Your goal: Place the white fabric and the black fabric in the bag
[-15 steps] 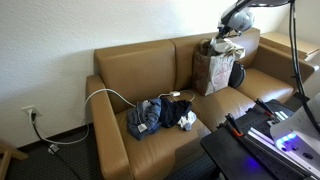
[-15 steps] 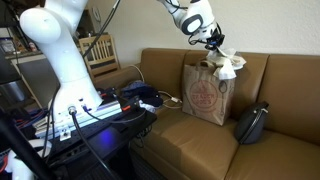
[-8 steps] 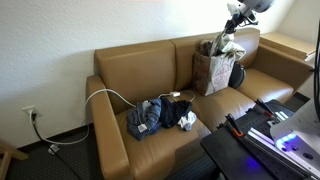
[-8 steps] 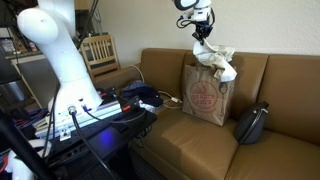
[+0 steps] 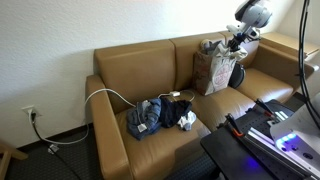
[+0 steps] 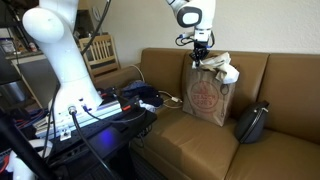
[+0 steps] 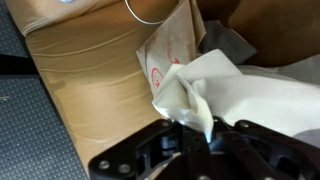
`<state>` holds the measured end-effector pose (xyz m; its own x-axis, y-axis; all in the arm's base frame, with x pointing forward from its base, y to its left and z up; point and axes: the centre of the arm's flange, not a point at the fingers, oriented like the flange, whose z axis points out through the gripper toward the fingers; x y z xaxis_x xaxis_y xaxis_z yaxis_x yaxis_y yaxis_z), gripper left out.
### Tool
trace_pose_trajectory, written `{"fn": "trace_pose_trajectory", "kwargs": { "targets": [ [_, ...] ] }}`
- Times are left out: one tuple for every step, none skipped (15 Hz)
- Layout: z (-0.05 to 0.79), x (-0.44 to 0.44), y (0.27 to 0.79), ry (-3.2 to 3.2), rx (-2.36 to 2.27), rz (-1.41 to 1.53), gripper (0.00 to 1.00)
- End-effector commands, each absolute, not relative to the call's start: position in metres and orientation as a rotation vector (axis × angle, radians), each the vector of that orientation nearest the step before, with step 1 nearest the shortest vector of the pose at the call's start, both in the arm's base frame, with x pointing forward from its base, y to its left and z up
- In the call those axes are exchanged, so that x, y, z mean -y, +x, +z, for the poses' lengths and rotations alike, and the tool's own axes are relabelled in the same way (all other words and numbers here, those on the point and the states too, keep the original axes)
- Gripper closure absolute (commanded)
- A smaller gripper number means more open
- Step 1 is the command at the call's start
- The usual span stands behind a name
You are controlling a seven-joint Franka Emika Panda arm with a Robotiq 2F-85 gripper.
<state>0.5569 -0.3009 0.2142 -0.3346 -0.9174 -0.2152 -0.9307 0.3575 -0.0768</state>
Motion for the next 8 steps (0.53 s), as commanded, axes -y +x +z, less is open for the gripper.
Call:
{"fn": "trace_pose_trajectory", "kwargs": {
  "targets": [
    [0.155,0.252,0.594,-1.734,-2.397,-0.084,0.99],
    [0.147,0.232,0.607,-1.756,-2.387,-0.124,0.99],
    [0.145,0.210,0.621,-1.768,-2.369,-0.153,0.99],
    [0.146,0.184,0.633,-1.784,-2.342,-0.183,0.99],
    [0.150,0.162,0.643,-1.803,-2.334,-0.211,0.99],
    [0.159,0.139,0.651,-1.843,-2.316,-0.247,0.99],
    [0.169,0.120,0.657,-1.879,-2.289,-0.271,0.99],
    [0.179,0.103,0.663,-1.900,-2.276,-0.304,0.99]
  ]
}}
